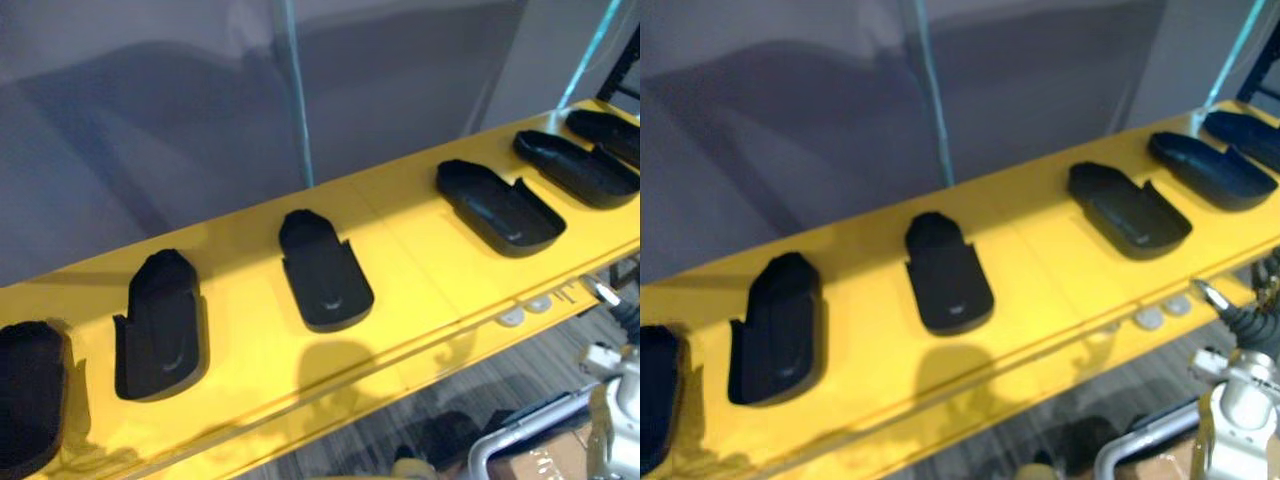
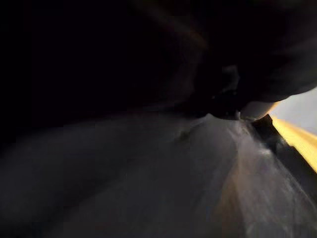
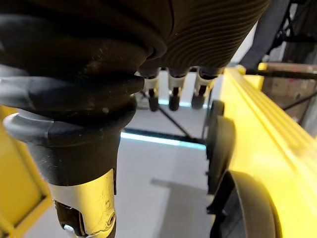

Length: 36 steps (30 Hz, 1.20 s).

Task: Walk over and take plastic housings, then place them on the shelf

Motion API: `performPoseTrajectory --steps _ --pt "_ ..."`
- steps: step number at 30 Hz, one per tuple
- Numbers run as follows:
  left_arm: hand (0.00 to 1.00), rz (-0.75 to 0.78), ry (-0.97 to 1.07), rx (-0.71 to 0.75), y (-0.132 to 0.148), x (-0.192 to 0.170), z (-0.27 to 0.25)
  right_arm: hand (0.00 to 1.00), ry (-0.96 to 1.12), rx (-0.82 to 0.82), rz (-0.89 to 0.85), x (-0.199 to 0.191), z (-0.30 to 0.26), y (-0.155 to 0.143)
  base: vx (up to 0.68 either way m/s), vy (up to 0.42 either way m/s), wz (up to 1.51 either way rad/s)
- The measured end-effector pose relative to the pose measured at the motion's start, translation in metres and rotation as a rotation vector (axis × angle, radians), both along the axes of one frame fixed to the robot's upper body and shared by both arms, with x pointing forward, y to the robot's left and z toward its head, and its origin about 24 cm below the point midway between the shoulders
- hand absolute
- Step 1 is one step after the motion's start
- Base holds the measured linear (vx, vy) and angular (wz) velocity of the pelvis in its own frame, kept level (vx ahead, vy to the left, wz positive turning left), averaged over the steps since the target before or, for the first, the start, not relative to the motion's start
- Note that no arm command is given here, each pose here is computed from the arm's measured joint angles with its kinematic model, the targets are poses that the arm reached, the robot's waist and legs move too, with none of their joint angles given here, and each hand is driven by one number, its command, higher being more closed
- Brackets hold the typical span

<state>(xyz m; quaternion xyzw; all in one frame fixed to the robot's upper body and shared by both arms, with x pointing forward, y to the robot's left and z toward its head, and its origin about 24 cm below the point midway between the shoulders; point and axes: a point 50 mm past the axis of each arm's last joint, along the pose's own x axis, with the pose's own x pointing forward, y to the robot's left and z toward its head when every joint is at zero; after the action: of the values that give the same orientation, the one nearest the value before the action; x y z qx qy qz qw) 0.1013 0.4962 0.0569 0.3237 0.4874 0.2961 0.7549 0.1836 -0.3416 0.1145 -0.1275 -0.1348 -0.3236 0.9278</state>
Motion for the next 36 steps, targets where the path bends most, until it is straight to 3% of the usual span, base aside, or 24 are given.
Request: performPoseTrajectory --steps 9,10,16,26,33,36 --pt "1.0 0.023 0.007 0.034 -0.007 -0.006 -0.011 0.0 -0.017 -0.028 -0.015 -0.003 0.009 -0.006 0.0 0.0 0.0" --pt "0.0 0.03 0.005 0.035 -0.01 -0.005 -0.014 0.0 -0.015 -0.031 -0.006 -0.003 0.009 -0.006 0.0 0.0 0.0" --pt "0.0 0.071 0.015 0.007 -0.021 -0.008 -0.031 0.0 -0.026 -0.038 -0.014 -0.005 0.012 -0.007 0.0 0.0 0.0" --pt "0.0 0.192 -0.076 0.28 -0.019 -0.007 -0.013 0.0 -0.042 -0.006 0.022 -0.004 0.012 -0.006 0.0 0.0 0.0" --pt "0.0 0.341 -0.406 0.665 -0.025 0.011 0.038 0.0 -0.127 -0.028 0.079 -0.006 0.018 0.004 0.0 0.001 0.02" --pt "0.0 0.429 -0.73 0.799 -0.033 0.023 0.074 0.0 -0.184 -0.041 0.106 -0.01 0.017 0.013 0.0 0.014 0.04"
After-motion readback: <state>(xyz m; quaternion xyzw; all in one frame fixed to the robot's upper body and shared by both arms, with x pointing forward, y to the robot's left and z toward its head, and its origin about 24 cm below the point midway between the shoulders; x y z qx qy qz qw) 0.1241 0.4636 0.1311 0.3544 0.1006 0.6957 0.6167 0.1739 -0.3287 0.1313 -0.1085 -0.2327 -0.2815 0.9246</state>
